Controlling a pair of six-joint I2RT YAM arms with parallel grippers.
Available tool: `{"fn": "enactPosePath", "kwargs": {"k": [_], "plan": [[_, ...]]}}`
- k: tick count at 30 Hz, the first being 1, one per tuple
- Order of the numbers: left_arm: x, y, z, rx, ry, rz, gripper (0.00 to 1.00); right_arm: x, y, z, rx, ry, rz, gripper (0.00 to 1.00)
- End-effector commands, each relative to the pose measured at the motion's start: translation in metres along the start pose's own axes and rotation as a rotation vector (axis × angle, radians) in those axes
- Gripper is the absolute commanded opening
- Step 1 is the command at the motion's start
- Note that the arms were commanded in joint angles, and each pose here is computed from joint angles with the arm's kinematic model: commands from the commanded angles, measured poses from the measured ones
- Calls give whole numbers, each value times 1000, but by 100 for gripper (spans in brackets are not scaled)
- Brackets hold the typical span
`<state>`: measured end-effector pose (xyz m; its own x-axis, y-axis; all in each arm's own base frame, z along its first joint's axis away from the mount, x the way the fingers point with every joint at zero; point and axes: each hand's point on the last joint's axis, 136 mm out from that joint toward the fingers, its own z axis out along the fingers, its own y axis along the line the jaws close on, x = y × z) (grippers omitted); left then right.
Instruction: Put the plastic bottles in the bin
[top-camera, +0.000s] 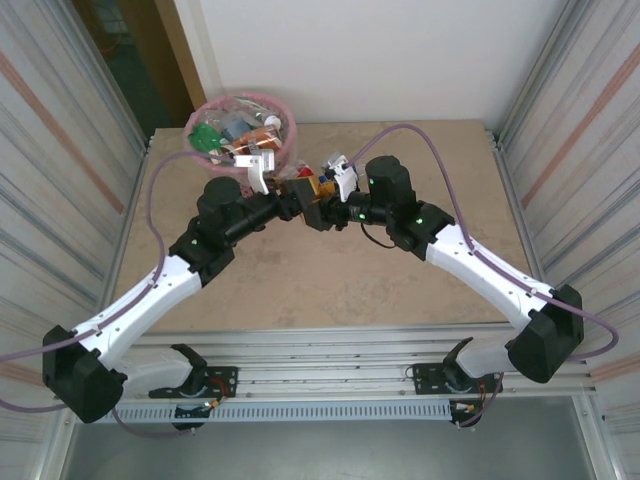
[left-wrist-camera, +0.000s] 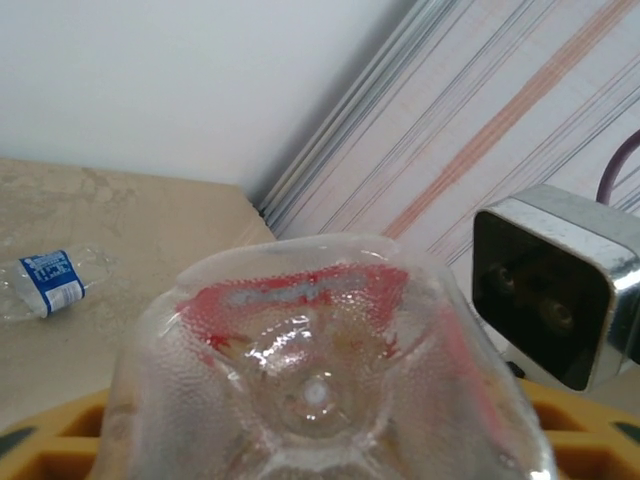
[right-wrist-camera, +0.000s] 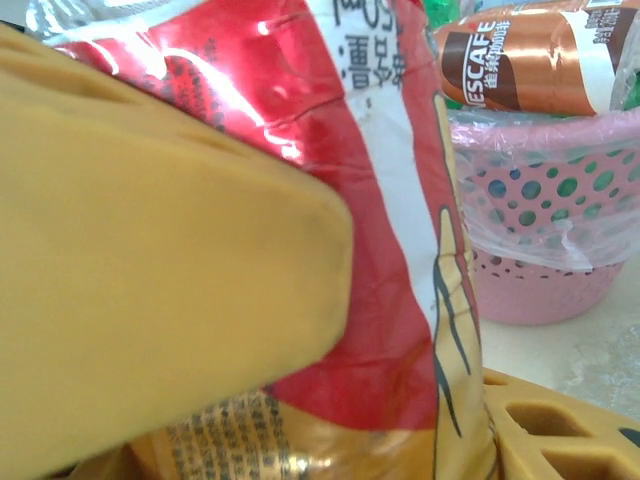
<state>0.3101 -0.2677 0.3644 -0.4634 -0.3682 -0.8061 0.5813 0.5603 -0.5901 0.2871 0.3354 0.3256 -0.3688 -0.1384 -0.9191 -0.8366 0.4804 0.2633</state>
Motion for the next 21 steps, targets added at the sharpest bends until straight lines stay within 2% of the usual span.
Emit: {"fn": "enactPosePath", "kwargs": {"k": [1,3,6,9,16,21], "plan": [[-31,1,-9,-15,-54,33,41,-34,9,-14,-3,-82,-30,59],[-53,3,-16,-31,-80,65,39,-37,5,-18,29,-79,-33,71],[-92,14,-28,-123,-108,127,37,-41,-5,-27,93,-84,-27,90],[-128,36,-39,-219,-129,151,36,-42,-25,-40,202,-91,-10,98],[-204,93,-62,-274,-198,65,36,-28,-79,-69,466,-59,72,98],[-231,132,-66,-335,-229,47,37,-13,-113,-87,583,-47,165,98]]}}
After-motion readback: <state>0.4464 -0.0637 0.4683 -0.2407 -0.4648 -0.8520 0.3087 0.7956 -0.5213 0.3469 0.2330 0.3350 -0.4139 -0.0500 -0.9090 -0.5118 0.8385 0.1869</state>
